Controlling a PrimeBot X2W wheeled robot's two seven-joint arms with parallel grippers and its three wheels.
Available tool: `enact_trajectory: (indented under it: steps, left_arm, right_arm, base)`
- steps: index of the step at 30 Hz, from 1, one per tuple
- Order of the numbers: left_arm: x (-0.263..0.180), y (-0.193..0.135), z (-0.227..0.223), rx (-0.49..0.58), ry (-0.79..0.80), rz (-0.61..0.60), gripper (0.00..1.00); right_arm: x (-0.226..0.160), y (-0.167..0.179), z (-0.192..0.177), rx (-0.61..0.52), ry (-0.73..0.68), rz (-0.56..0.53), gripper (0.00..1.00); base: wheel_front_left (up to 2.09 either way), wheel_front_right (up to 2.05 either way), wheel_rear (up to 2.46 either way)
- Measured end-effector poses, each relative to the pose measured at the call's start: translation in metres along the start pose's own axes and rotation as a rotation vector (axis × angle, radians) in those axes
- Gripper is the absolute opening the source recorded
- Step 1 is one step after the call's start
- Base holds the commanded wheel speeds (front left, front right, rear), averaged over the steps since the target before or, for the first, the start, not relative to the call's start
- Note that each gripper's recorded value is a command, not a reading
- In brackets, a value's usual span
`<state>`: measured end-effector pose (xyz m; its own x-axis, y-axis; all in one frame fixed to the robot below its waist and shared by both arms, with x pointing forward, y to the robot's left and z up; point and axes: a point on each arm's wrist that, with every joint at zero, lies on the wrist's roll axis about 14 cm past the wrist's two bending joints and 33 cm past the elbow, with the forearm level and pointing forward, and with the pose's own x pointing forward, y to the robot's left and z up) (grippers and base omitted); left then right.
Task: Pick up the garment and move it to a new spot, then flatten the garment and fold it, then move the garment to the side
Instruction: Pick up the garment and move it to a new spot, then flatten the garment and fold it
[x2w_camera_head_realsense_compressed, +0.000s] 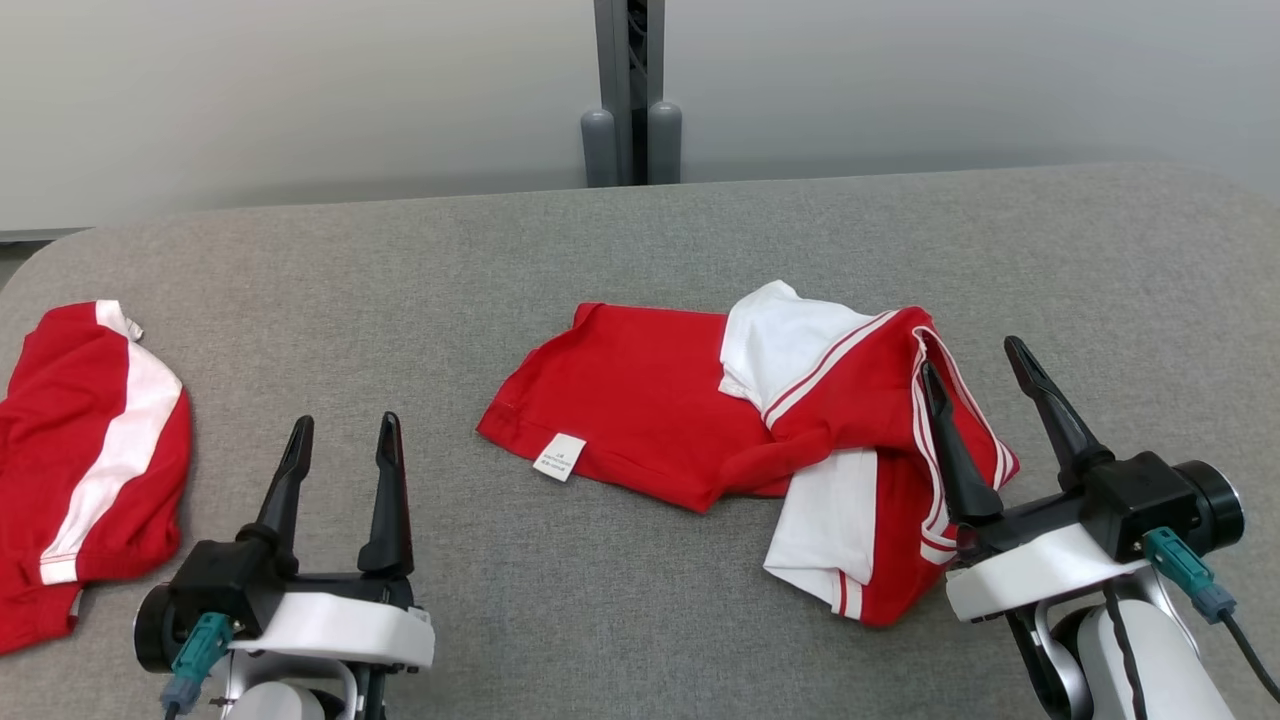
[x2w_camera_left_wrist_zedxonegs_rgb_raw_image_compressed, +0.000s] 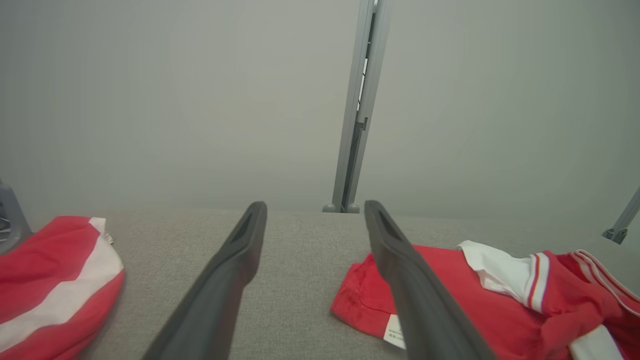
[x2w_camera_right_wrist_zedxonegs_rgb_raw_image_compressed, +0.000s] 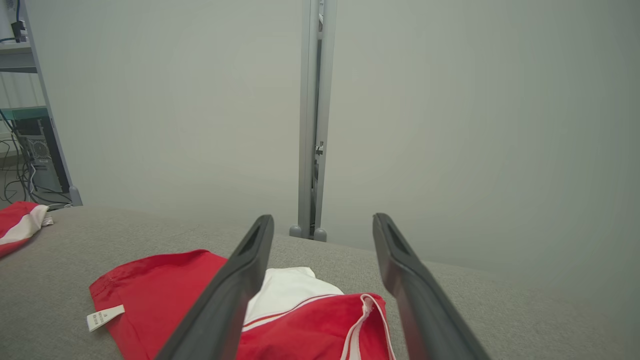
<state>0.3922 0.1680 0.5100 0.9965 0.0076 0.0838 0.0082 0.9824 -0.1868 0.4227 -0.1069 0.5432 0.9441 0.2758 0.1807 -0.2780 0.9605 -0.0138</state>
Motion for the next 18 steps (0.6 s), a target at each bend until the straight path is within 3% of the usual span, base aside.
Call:
enact_trajectory:
  steps: [9,18]
  left_arm:
    - [-0.004,0.001,-0.002,0.011,0.001,-0.005,1.0]
    - [-0.007,0.01,-0.01,0.007,0.03,0.015,1.0]
  right_arm:
    - [0.004,0.012,-0.003,0.002,0.009,0.038,1.0]
    - [0.019,0.07,-0.026,-0.02,0.091,0.244,1.0]
  base:
    - [0.0,0.0,0.0]
    - [0.0,0.0,0.0]
